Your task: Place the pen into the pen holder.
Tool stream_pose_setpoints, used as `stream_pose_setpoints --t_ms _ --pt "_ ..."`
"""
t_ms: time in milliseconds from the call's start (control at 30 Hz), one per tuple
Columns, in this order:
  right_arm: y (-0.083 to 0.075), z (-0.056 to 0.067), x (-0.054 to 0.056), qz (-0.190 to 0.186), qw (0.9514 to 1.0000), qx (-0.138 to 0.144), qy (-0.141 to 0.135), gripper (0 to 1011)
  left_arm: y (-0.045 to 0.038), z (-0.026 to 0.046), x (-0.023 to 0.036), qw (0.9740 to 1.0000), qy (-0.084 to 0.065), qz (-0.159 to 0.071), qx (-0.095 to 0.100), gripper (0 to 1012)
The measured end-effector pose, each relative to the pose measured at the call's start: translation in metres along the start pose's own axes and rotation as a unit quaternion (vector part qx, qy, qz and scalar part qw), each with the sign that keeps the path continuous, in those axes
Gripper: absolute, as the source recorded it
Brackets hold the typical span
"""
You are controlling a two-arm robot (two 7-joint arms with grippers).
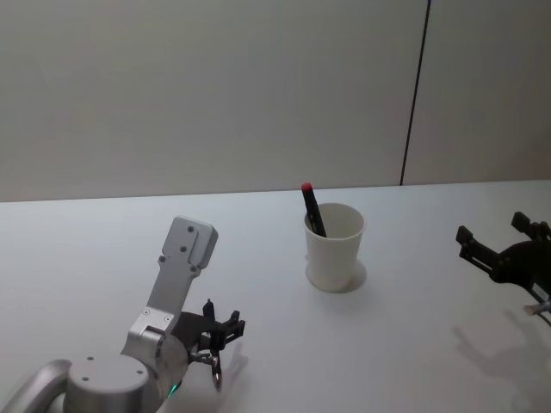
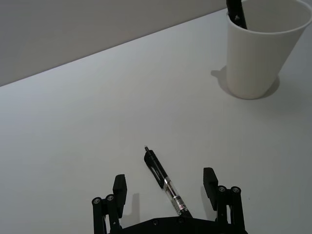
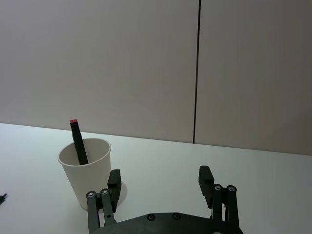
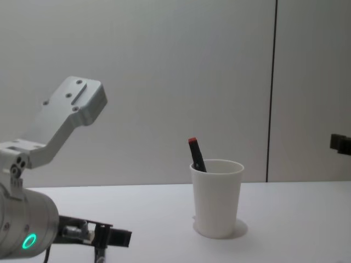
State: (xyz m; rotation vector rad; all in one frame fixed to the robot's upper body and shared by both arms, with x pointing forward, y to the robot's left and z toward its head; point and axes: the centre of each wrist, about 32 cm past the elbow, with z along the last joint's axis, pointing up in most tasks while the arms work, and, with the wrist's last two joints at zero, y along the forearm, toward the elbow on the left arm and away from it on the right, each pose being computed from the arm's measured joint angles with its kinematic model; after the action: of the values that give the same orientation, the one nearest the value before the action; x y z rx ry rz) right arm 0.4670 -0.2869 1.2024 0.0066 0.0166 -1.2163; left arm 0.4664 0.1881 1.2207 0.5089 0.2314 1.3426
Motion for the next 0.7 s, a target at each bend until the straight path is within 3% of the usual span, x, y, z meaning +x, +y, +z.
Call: stream_pose_setpoints --t_ms 333,700 --pt "0.000 0.000 0.000 0.000 1.0000 0.000 0.000 1001 -0.0054 -0.0030 -0.0007 0.9993 0.016 0.007 0.032 1004" --pt "0.000 0.000 0.000 0.000 1.0000 0.000 0.000 1001 -0.0118 -0.0065 -0.0024 0.9983 0.017 0.011 0.054 1004"
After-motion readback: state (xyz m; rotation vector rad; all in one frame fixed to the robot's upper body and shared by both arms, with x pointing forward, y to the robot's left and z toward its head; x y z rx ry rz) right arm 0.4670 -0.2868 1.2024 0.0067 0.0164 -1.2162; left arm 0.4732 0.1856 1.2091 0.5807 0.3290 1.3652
